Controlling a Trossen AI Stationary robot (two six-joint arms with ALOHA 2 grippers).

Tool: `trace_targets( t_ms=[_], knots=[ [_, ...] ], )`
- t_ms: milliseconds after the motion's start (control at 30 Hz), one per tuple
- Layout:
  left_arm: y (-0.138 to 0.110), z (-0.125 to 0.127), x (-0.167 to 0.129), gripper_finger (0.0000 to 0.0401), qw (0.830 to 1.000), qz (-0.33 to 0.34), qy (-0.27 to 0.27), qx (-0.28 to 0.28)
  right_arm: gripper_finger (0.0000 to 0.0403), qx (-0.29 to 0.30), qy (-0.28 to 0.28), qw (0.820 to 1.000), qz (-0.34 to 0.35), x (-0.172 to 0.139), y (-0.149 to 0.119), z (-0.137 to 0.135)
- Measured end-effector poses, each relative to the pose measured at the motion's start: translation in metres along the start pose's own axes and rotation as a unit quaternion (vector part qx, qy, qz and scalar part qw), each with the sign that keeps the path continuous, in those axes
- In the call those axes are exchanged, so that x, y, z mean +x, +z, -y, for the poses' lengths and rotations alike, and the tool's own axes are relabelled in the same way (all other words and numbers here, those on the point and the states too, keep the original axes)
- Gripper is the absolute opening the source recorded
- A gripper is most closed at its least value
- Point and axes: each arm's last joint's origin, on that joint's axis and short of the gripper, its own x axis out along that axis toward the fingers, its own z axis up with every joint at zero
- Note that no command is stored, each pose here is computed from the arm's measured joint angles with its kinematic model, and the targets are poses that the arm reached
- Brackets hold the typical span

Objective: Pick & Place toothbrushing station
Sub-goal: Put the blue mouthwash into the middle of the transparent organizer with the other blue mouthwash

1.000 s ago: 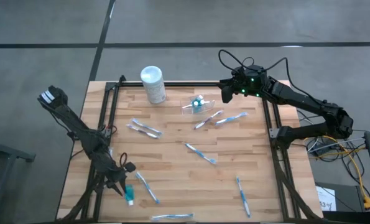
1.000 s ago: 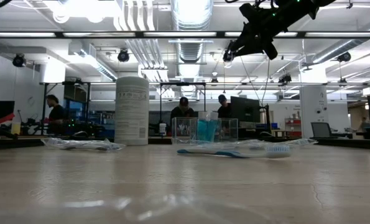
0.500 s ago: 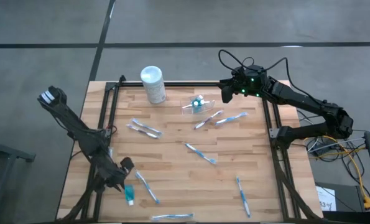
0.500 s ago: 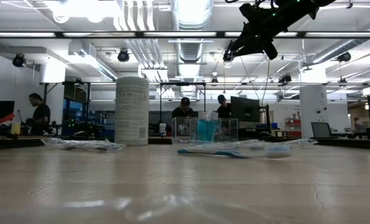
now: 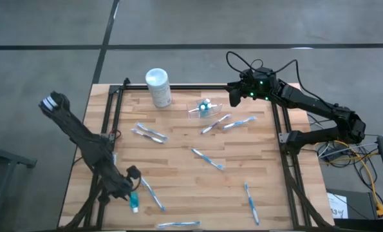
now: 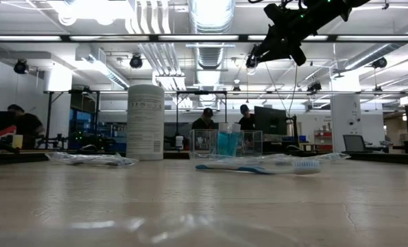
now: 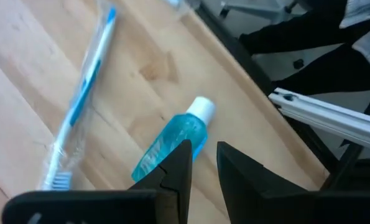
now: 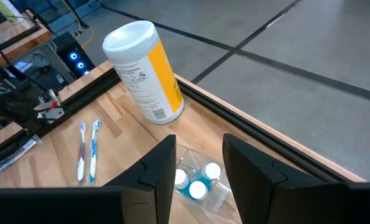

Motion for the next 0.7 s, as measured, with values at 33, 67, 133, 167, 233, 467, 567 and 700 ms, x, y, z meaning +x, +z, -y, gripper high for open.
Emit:
trace_targets(
  t_ms=[33,67,133,167,233,467,567,700],
  knots=[
    [0.000,0.000,0.003,0.0079,1.000,-0.007,0.000,-0.009,0.0128,0.000,0.000,1.000,0.000,0.000,0.000,0.000],
    [0.001,-0.001,0.006,0.0081,1.000,-0.015,0.000,-0.015,0.0128,0.000,0.000,1.000,0.000,0.000,0.000,0.000],
    [0.004,0.000,0.011,0.0092,0.999,-0.027,-0.004,-0.023,0.0128,0.000,0.000,1.000,0.000,0.000,0.000,0.000],
    [0.007,0.001,0.013,0.0100,0.999,-0.030,-0.007,-0.024,0.0128,0.000,0.000,1.000,0.000,0.000,0.000,0.000],
    [0.012,0.003,0.016,0.0122,0.999,-0.039,-0.008,-0.025,0.0128,0.000,0.000,1.000,0.000,0.000,0.000,0.000],
    [0.029,0.010,0.026,0.0214,0.997,-0.067,-0.008,-0.028,0.0128,0.000,0.000,1.000,0.000,0.000,0.000,0.000],
    [0.035,0.015,0.029,0.0231,0.997,-0.072,-0.017,0.023,0.0128,0.000,0.000,1.000,0.000,0.000,0.000,0.000],
    [0.040,0.021,0.036,0.0232,0.992,-0.078,-0.025,0.097,0.0128,0.000,0.000,1.000,0.000,0.000,0.000,0.000]
  ],
)
